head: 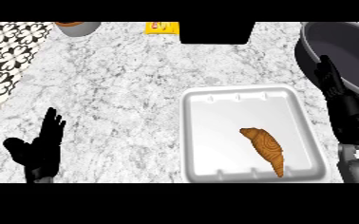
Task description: Pick the croissant from the tray and place it in the pot
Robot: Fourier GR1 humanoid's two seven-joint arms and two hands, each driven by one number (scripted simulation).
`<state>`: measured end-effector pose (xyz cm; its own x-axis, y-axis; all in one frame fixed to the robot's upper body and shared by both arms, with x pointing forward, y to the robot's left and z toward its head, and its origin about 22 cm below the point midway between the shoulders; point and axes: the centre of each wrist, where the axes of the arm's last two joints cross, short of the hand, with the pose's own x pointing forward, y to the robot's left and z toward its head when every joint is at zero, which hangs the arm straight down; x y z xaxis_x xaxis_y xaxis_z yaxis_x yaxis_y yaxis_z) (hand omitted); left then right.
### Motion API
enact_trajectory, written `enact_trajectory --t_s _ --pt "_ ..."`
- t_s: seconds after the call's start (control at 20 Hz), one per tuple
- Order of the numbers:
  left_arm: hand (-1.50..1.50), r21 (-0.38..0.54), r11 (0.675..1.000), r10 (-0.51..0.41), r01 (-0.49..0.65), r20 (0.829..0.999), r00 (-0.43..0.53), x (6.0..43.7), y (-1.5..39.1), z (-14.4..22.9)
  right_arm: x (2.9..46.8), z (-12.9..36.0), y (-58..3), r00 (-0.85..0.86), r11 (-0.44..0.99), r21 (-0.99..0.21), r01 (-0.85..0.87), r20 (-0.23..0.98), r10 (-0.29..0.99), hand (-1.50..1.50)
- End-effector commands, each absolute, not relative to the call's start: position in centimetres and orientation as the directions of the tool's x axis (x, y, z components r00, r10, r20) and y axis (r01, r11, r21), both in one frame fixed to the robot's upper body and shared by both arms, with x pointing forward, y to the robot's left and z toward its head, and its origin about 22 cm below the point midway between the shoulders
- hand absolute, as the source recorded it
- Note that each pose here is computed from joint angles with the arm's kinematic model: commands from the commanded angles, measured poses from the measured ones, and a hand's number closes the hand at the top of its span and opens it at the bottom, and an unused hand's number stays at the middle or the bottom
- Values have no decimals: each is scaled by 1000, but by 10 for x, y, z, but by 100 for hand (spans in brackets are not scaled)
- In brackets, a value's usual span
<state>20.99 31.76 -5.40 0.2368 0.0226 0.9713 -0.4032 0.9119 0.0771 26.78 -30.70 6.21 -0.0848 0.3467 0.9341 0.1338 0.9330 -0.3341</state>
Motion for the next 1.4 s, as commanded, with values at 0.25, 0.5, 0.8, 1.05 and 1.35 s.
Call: enact_trajectory --t_s 0.25,0.5,0.8,1.05,1.35 --pt "0 149 983 -167 107 968 186 247 261 -29 241 39 -243 -225 607 -516 -604 841 491 150" --pt "0 113 980 -153 165 954 259 249 258 -31 236 48 -251 -669 817 -568 -104 648 365 -150" --pt "0 117 968 -178 222 944 278 249 254 -22 183 52 -270 -721 813 -534 -230 655 227 -150" --pt "0 110 968 -169 226 950 261 251 240 -35 171 92 -268 -561 656 -710 -256 662 498 -150" --pt "0 124 963 -188 240 947 262 265 244 -12 180 122 -240 -382 626 -692 -360 721 578 -150"
